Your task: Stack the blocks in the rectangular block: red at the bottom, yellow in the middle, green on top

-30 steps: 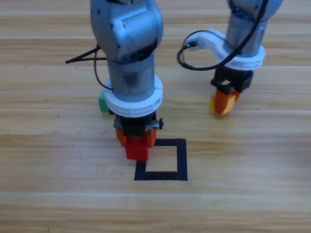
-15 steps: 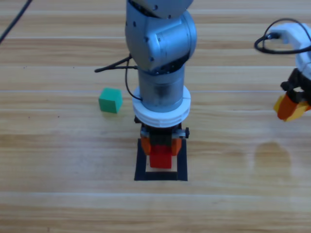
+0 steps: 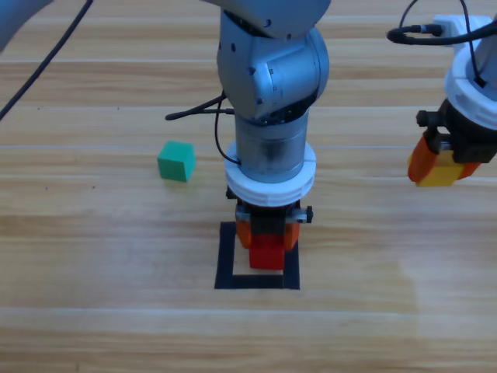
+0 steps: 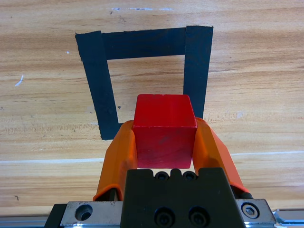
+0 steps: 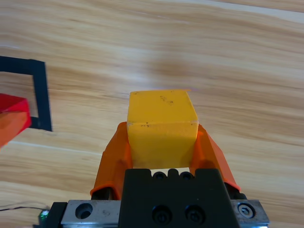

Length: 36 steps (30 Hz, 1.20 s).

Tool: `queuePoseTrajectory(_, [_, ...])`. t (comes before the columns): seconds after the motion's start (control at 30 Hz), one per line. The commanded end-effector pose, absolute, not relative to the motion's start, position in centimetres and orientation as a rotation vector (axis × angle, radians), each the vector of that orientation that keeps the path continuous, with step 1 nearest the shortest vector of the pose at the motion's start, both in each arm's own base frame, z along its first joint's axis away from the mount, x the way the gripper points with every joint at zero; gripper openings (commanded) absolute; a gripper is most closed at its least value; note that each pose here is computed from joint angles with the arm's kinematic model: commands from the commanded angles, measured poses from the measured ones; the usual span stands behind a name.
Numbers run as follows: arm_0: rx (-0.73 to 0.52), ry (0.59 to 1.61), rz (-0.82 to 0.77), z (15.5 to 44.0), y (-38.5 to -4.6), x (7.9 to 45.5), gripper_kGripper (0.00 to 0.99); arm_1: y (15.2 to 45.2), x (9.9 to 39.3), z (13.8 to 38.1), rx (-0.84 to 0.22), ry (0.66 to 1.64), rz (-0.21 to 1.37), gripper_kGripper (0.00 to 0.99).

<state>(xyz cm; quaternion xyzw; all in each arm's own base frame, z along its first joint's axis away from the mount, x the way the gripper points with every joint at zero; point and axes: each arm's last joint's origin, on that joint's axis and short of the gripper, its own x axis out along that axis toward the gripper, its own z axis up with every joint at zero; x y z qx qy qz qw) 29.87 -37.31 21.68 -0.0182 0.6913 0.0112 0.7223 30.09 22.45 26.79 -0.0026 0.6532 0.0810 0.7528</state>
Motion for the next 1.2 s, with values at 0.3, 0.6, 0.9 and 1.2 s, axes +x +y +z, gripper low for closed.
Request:
queuePoseTrajectory(0.3, [0.031,1.553,0.053,18.6,-38.2,29.9,0.026,25.1,29.7,24.3,-0.018,1.512,0.190,0.000])
queuePoseTrajectory(0.6, [0.014,1.549,0.064,18.7,-37.8,30.5,0.026,25.6,29.6,23.9,-0.023,1.521,0.194,0.000])
queuePoseTrajectory(0.9, [-0.008,1.546,0.080,19.0,-37.3,30.8,0.026,25.6,29.6,23.9,-0.025,1.523,0.195,0.000])
queuePoseTrajectory(1.2, [-0.046,1.547,0.112,19.2,-36.9,31.1,0.026,25.7,29.7,23.7,-0.024,1.526,0.196,0.000])
